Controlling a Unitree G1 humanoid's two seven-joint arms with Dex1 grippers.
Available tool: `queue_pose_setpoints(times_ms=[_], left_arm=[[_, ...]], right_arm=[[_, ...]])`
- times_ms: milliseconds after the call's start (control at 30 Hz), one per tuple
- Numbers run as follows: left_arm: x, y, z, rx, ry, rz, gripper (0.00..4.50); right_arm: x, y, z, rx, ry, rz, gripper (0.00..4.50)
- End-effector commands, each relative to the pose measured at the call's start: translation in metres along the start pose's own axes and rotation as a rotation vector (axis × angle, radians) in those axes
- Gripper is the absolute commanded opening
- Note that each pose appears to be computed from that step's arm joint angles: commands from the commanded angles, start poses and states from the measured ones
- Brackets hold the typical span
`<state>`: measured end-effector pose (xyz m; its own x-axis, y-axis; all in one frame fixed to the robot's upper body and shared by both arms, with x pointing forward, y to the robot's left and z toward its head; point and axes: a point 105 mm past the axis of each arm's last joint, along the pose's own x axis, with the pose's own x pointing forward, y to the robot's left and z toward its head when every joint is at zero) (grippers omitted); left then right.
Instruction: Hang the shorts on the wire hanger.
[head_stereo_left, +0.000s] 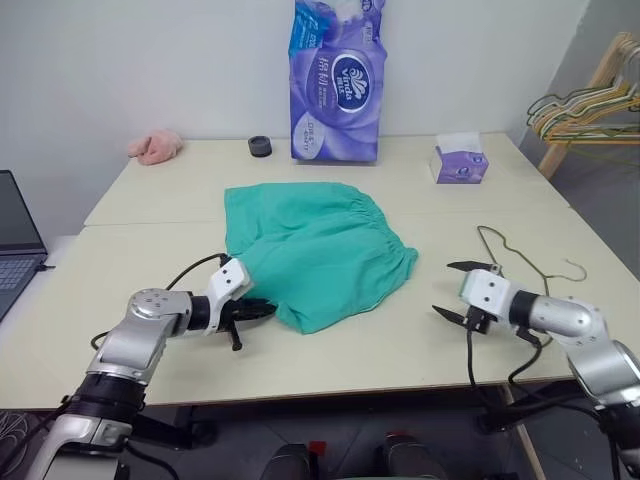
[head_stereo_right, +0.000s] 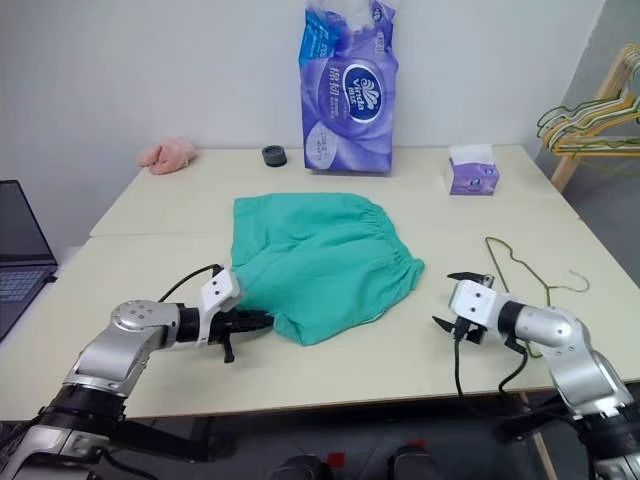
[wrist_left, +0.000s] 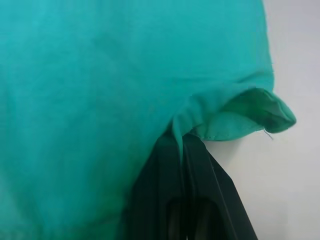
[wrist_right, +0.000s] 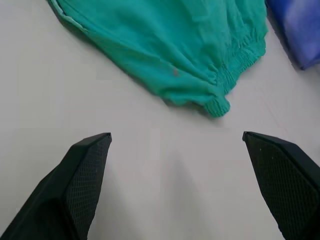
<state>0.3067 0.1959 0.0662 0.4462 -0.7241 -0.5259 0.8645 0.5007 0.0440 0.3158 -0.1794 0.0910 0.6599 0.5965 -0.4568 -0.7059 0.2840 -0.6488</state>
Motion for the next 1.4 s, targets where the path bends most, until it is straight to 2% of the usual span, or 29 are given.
queue_pose_setpoints(times_ms=[33,233,500,600,767,967,1167,1400], left_arm=[[-0.008,0.004,0.012,0.027,-0.033,0.018,0.04],[-0.018,0.008,0.016,0.018,-0.049,0.032,0.04],[-0.024,0.015,0.015,0.022,-0.042,0.057,0.04],[-0.025,0.017,0.013,0.025,-0.033,0.065,0.00],[-0.028,0.019,0.005,0.029,-0.005,0.065,0.00],[-0.025,0.018,-0.001,0.059,0.036,0.036,0.00],[-0.015,0.013,0.000,0.118,0.070,-0.060,0.00],[0.004,-0.006,0.002,0.191,0.097,-0.227,0.00]], right_arm=[[0.021,-0.008,0.010,-0.131,-0.038,0.031,4.50],[0.061,-0.022,0.016,-0.283,-0.047,0.034,4.50],[0.095,-0.020,0.011,-0.377,-0.023,0.036,4.50],[0.099,-0.020,0.011,-0.381,-0.034,0.043,3.95],[0.096,-0.019,0.011,-0.381,-0.051,0.061,2.27],[0.092,-0.037,0.023,-0.399,-0.079,0.008,0.15],[0.070,-0.063,0.022,-0.454,-0.044,-0.042,0.05],[0.025,-0.034,0.010,-0.466,0.041,0.178,0.05]])
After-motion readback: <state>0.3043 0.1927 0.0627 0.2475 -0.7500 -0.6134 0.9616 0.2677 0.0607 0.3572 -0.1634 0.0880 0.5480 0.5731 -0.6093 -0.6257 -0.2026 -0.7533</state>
